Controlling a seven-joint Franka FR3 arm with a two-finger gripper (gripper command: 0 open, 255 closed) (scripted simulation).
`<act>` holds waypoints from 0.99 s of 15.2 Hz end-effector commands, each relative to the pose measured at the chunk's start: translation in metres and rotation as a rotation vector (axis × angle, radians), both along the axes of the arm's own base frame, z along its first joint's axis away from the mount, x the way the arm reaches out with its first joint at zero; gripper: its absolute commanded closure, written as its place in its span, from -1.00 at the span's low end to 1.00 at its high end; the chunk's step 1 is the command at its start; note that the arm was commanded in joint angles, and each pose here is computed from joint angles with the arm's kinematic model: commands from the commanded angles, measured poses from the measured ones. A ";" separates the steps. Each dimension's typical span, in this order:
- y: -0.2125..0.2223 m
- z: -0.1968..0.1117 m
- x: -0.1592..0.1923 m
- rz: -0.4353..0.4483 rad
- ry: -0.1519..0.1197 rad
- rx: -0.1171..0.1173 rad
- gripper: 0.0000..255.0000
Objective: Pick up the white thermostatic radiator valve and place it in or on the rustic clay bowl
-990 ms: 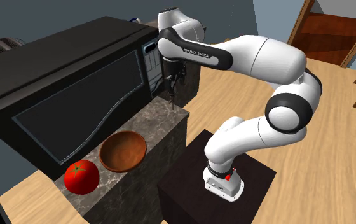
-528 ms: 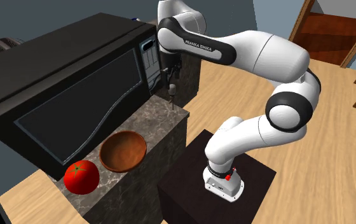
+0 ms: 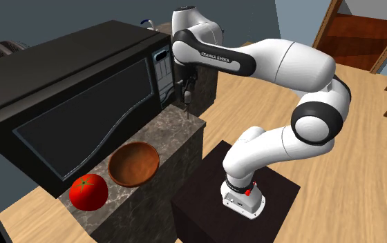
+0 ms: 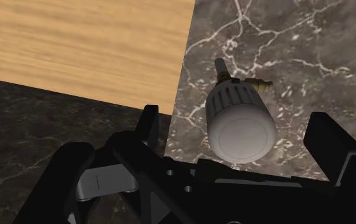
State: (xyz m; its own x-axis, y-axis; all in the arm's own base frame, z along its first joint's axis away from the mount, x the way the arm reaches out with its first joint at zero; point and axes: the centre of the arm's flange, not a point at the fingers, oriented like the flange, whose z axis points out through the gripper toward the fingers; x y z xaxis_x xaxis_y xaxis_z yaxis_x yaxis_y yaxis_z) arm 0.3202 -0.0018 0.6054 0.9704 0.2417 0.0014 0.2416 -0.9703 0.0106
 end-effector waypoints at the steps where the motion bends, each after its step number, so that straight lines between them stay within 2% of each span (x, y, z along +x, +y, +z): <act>1: 0.003 -0.001 0.000 0.009 0.001 -0.002 -1.00; 4: 0.003 -0.001 0.000 0.009 0.001 -0.002 -1.00; 5: 0.004 -0.001 0.001 0.009 0.001 -0.002 1.00; 15: 0.003 0.004 0.000 0.009 0.001 -0.002 1.00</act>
